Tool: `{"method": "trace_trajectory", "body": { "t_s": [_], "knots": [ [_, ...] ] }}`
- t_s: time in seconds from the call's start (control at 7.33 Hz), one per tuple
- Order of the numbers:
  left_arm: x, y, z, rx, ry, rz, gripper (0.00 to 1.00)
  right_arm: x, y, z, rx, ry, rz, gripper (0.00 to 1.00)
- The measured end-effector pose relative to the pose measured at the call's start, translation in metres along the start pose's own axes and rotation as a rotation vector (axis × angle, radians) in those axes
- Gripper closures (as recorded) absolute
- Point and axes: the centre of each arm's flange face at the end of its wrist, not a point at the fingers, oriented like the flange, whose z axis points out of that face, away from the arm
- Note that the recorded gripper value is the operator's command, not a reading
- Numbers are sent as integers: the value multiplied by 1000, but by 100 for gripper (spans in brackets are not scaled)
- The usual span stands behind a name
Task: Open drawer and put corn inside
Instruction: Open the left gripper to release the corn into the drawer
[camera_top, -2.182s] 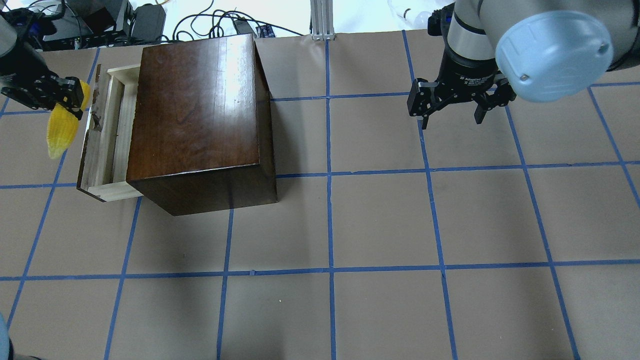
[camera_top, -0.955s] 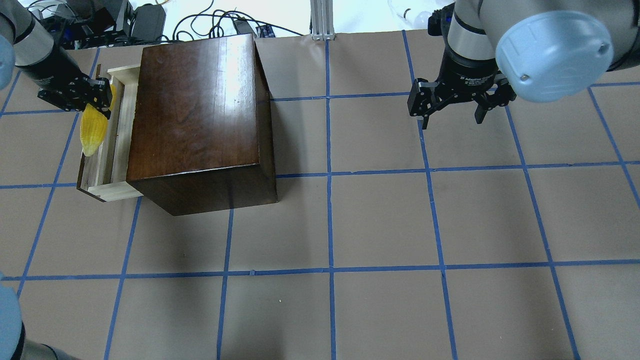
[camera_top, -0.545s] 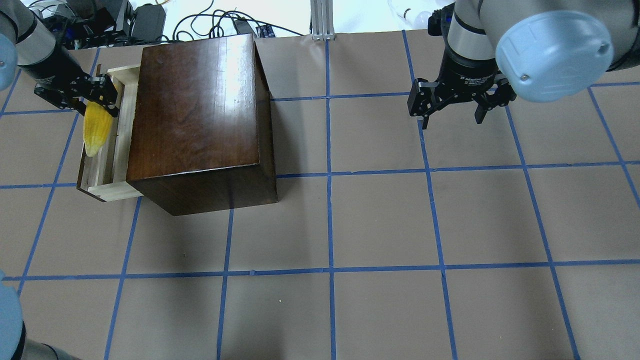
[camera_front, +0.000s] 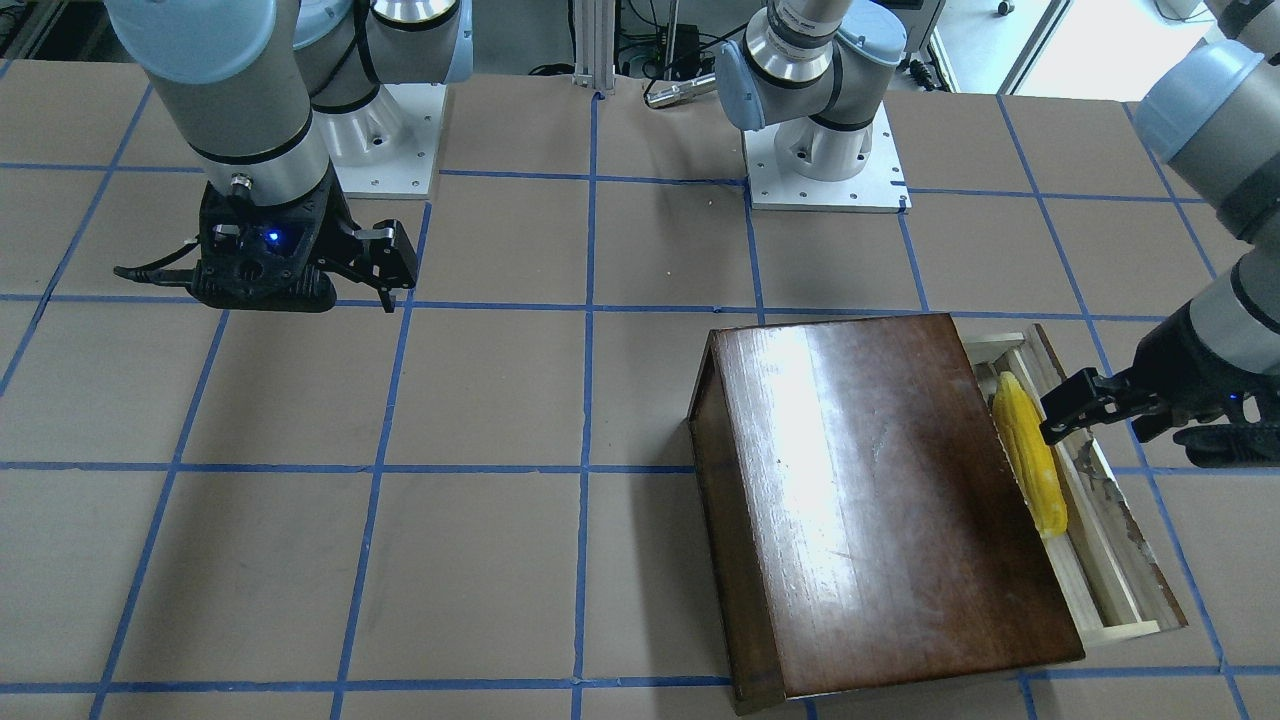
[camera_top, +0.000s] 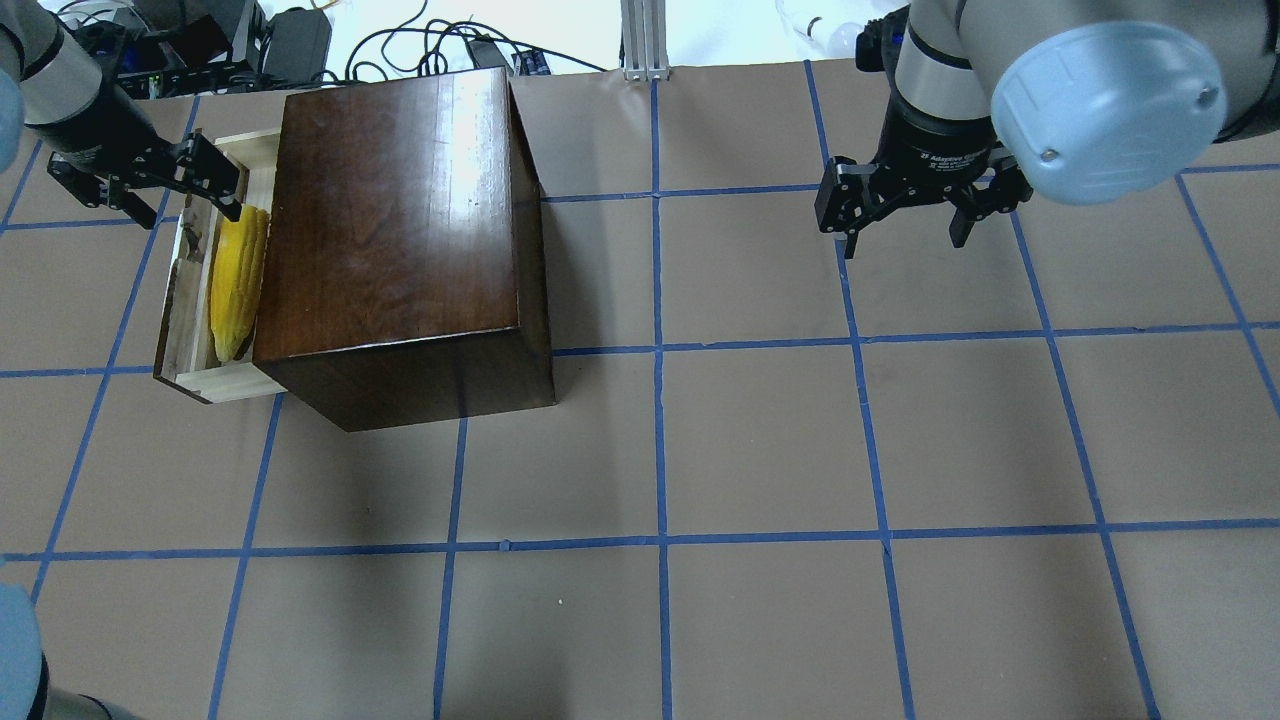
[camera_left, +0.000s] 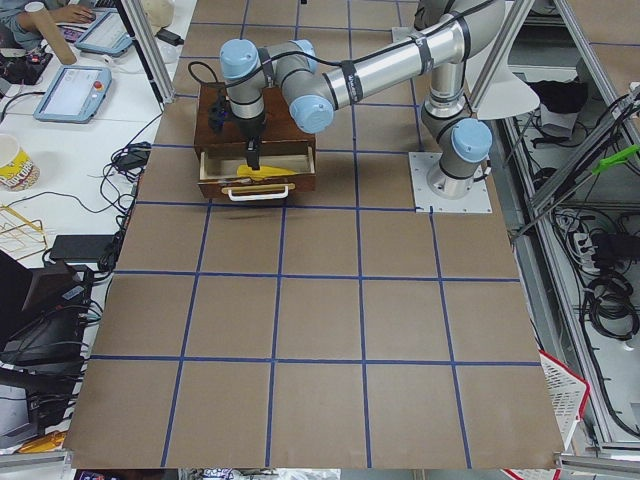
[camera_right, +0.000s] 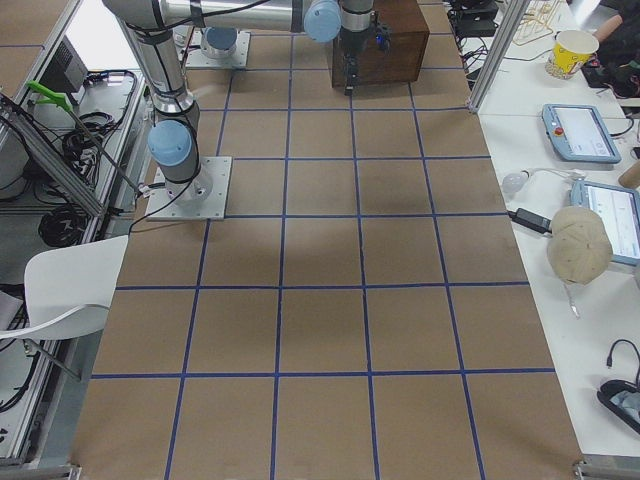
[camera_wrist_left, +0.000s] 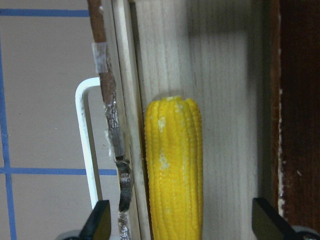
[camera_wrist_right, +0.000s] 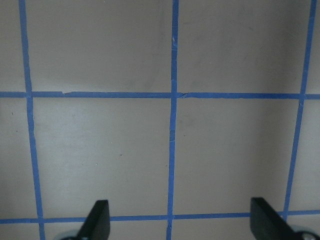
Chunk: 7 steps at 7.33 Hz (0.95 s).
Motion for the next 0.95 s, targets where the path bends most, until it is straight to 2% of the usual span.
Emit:
{"method": "trace_trajectory", "body": {
  "t_s": [0.27,0.68,0.95],
  "knots": [
    [18,16,-28,2,-5,16,0,0,0,0,0,0,0,0],
    [102,50,-76,39,-20,94,0,0,0,0,0,-1,0,0],
    [153,80,-95,62,-18,92,0,0,0,0,0,-2,0,0]
  ]
}}
